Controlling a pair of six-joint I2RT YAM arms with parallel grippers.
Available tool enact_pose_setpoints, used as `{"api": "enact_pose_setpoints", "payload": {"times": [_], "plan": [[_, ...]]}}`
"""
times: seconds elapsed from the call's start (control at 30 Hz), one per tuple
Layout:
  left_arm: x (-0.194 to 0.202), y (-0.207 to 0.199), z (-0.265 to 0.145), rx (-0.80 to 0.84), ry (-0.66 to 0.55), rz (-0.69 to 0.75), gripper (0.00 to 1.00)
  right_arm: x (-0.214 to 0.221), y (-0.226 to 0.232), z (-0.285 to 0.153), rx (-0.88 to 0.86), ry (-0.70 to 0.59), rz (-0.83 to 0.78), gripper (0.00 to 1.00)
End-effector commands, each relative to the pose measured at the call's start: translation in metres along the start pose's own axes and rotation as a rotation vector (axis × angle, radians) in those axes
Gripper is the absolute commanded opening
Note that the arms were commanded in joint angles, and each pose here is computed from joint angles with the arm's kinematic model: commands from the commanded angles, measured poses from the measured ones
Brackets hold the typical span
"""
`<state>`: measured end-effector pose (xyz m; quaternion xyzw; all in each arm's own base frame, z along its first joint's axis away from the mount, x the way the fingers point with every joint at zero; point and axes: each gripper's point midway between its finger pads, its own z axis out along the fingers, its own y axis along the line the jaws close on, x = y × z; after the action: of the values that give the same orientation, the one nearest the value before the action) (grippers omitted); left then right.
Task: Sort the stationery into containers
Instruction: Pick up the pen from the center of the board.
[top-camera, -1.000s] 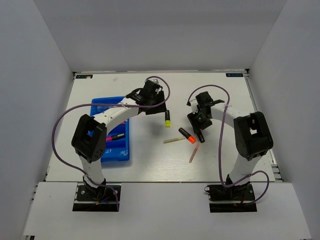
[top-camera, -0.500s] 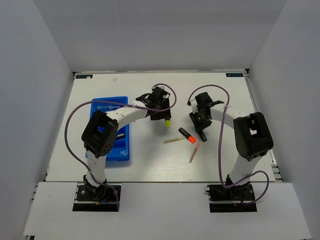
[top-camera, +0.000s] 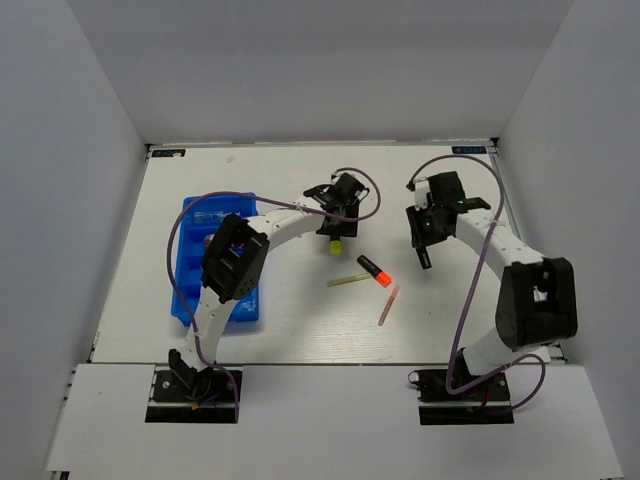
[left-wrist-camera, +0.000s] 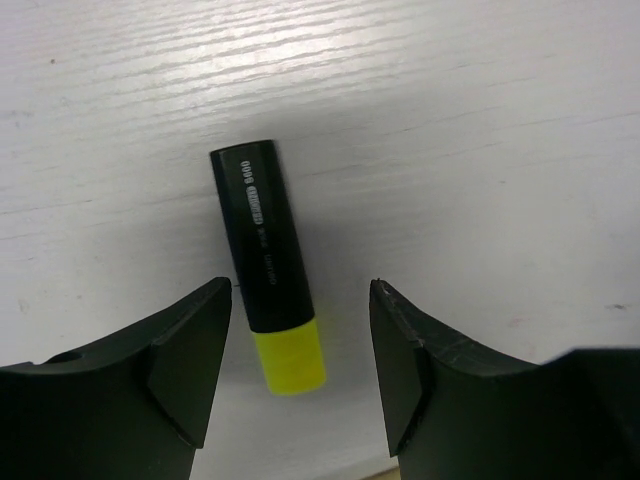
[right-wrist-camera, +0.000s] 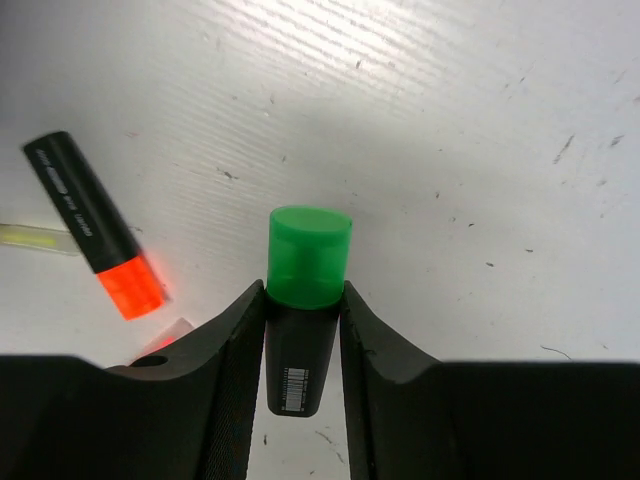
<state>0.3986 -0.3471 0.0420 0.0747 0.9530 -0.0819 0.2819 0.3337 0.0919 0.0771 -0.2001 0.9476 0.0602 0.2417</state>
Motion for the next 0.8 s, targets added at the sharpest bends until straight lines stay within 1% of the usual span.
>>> {"api": "enact_pose_setpoints", "payload": {"times": [0.0,0.17,0.27,0.33,0.37,0.47,0.5,0.57,0.6,0.63,0.67,0.73,0.77], "plan": [[0.000,0.016,-0.004,-0.119,-0.005,0.067,0.68,-0.009,0.006,-0.017,-0.067,-0.063,0.045,0.00],[0.003,0.026,-0.005,-0.154,-0.016,0.086,0.68,-0.013,0.005,-0.025,-0.089,-0.090,0.066,0.00],[0.005,0.027,-0.003,-0.175,-0.001,0.101,0.64,-0.014,0.004,-0.030,-0.103,-0.104,0.084,0.00],[0.007,0.029,0.001,-0.184,0.011,0.100,0.59,-0.019,0.002,-0.038,-0.102,-0.135,0.091,0.00],[0.010,0.027,0.003,-0.178,0.019,0.099,0.50,-0.019,0.003,-0.040,-0.111,-0.140,0.095,0.00],[0.016,0.027,0.009,-0.175,0.041,0.087,0.36,-0.023,0.000,-0.050,-0.112,-0.175,0.112,0.00],[0.019,0.028,0.010,-0.177,0.050,0.087,0.26,-0.024,0.000,-0.053,-0.118,-0.186,0.117,0.00],[0.027,0.028,0.012,-0.175,0.079,0.092,0.18,-0.026,-0.002,-0.059,-0.124,-0.208,0.131,0.00],[0.030,0.030,0.013,-0.180,0.087,0.095,0.09,-0.027,-0.001,-0.061,-0.132,-0.217,0.129,0.00],[0.031,0.032,0.011,-0.181,0.087,0.098,0.05,-0.027,-0.001,-0.062,-0.139,-0.221,0.133,0.00],[0.031,0.033,0.008,-0.179,0.087,0.101,0.01,-0.027,-0.001,-0.062,-0.142,-0.222,0.135,0.00],[0.020,0.033,-0.008,-0.154,0.055,0.128,0.00,-0.026,-0.001,-0.064,-0.160,-0.224,0.133,0.00],[0.007,0.033,-0.024,-0.135,0.022,0.158,0.00,-0.026,0.002,-0.064,-0.169,-0.224,0.129,0.00]]}}
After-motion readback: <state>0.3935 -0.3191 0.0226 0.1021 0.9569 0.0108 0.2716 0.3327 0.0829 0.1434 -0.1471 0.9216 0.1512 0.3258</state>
